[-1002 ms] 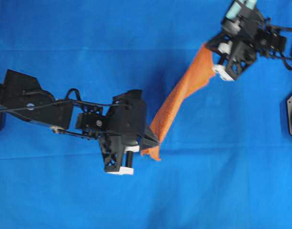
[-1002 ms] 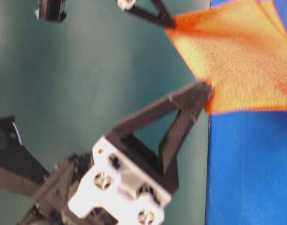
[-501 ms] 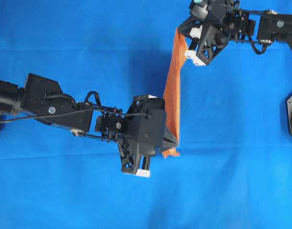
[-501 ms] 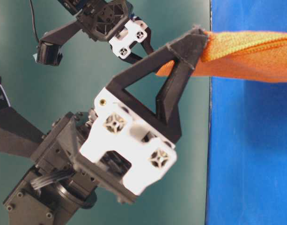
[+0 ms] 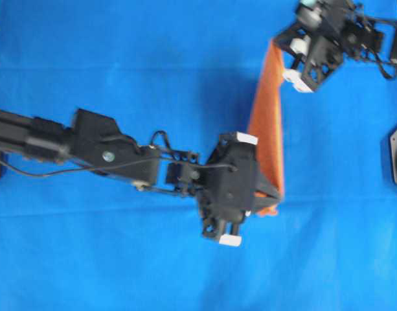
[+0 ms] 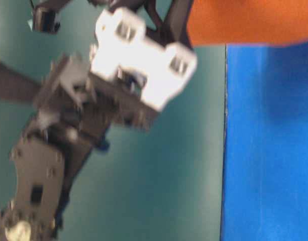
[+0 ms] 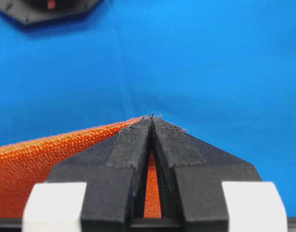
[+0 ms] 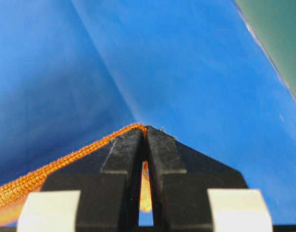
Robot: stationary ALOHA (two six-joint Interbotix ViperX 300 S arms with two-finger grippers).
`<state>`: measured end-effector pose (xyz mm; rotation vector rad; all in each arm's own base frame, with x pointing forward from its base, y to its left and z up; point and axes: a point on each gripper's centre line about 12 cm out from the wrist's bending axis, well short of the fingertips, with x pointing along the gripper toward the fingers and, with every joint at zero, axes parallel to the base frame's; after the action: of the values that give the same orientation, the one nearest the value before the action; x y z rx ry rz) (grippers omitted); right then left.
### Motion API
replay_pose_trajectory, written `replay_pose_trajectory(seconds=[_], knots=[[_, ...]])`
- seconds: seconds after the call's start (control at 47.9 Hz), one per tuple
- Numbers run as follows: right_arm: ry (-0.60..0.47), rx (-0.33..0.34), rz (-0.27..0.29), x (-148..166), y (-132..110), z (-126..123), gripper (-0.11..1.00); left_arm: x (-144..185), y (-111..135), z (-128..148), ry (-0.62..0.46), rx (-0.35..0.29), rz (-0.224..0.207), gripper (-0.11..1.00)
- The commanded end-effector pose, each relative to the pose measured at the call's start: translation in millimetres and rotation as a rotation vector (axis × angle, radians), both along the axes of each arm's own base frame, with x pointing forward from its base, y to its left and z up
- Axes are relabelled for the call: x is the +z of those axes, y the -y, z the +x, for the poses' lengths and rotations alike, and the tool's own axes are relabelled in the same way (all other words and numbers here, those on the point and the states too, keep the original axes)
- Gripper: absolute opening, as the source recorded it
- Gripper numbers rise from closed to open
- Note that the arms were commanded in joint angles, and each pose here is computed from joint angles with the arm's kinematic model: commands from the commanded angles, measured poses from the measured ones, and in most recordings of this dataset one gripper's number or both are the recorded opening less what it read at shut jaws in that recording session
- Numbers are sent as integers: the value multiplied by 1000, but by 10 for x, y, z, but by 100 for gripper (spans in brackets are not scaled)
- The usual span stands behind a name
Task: Fold the orange towel.
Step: 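Lift towel and swing right gripper over left, folding towel lengthwise, then lay the folded strip down, open both grippers and retract outward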
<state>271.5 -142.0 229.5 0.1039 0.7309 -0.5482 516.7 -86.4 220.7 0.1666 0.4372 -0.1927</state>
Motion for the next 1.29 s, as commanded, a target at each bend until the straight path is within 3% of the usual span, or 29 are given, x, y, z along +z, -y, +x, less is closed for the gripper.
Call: replay_pose_trajectory(seconds=[0.0, 0.167, 0.313, 0.585, 0.856, 0.981, 1.274], knots=[[14, -49, -17, 106, 71, -158, 3, 292, 160, 151, 94, -33, 5, 1], [3, -57, -16, 97, 40, -240, 3, 243, 145, 349, 109, -26, 8, 1], [-1, -48, -10, 49, 66, -166, 3, 199, 143, 334, 95, -22, 1, 1], [16, 31, 15, -212, 170, 372, 3, -97, 163, -82, -11, -10, -45, 1], [15, 100, 20, -386, 202, 912, 3, -418, 176, -560, -133, 41, -153, 1], [5, 109, 25, -453, 208, 1025, 3, -536, 177, -717, -177, 53, -170, 1], [-7, 116, 36, -548, 187, 1026, 3, -705, 120, -806, -209, 65, -162, 1]])
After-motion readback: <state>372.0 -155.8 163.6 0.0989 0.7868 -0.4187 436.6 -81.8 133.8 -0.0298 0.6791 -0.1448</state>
